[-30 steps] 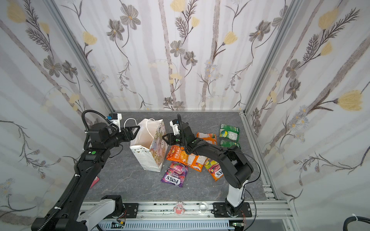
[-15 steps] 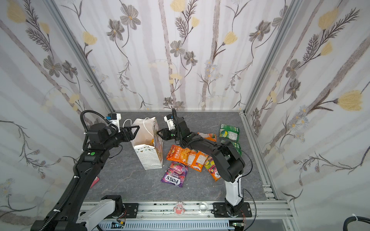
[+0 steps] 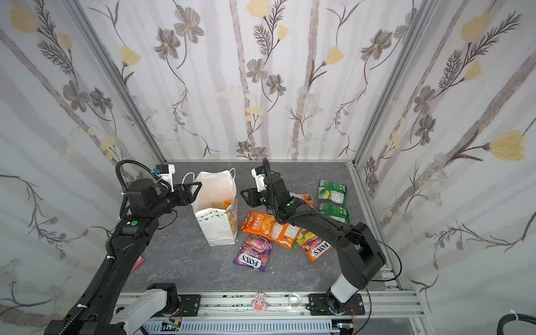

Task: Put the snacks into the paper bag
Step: 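Move the right gripper over the purple FOX'S berries candy bag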

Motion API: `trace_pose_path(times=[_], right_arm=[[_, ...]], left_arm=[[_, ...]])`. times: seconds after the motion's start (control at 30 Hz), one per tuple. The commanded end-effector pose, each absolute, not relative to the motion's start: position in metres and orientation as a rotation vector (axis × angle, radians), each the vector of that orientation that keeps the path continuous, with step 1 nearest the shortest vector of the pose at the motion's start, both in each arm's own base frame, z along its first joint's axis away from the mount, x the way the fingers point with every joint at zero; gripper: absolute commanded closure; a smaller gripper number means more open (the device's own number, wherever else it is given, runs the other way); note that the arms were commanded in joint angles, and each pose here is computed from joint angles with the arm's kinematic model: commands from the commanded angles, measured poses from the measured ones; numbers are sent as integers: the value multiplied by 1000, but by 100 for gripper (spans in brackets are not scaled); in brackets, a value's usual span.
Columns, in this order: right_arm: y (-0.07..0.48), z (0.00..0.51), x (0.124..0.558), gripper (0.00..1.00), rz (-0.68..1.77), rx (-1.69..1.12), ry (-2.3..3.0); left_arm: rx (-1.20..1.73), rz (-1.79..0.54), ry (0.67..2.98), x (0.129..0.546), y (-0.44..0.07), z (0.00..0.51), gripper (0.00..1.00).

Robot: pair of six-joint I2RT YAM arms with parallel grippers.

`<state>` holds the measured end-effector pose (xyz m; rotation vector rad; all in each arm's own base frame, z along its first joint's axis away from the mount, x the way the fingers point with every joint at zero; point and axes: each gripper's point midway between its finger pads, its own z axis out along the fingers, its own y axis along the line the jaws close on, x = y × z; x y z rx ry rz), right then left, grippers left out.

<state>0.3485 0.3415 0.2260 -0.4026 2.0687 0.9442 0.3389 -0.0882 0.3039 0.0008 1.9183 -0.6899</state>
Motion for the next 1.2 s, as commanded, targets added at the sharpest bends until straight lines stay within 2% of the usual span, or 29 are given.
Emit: trace_pose_path(times=[0.0,0.1,0.37,0.63,1.17], right_arm=[[315,227,341,52,847,-350,2073],[297,222,326,50,807,-335,2111],[269,208,266,47,772,-321,2213],[264,161,186,45,790,-325,2380],[246,89,123,44,994,-110,2518]], left_arm=[[-26,-560,1916,342,-72,309,31],[-61,-485,1949,341,-61,303,31],[-81,-503,1974,338,-62,290,31],[-98,-466,1975,337,-56,286,30],[-115,-505,2004,333,-59,272,31]])
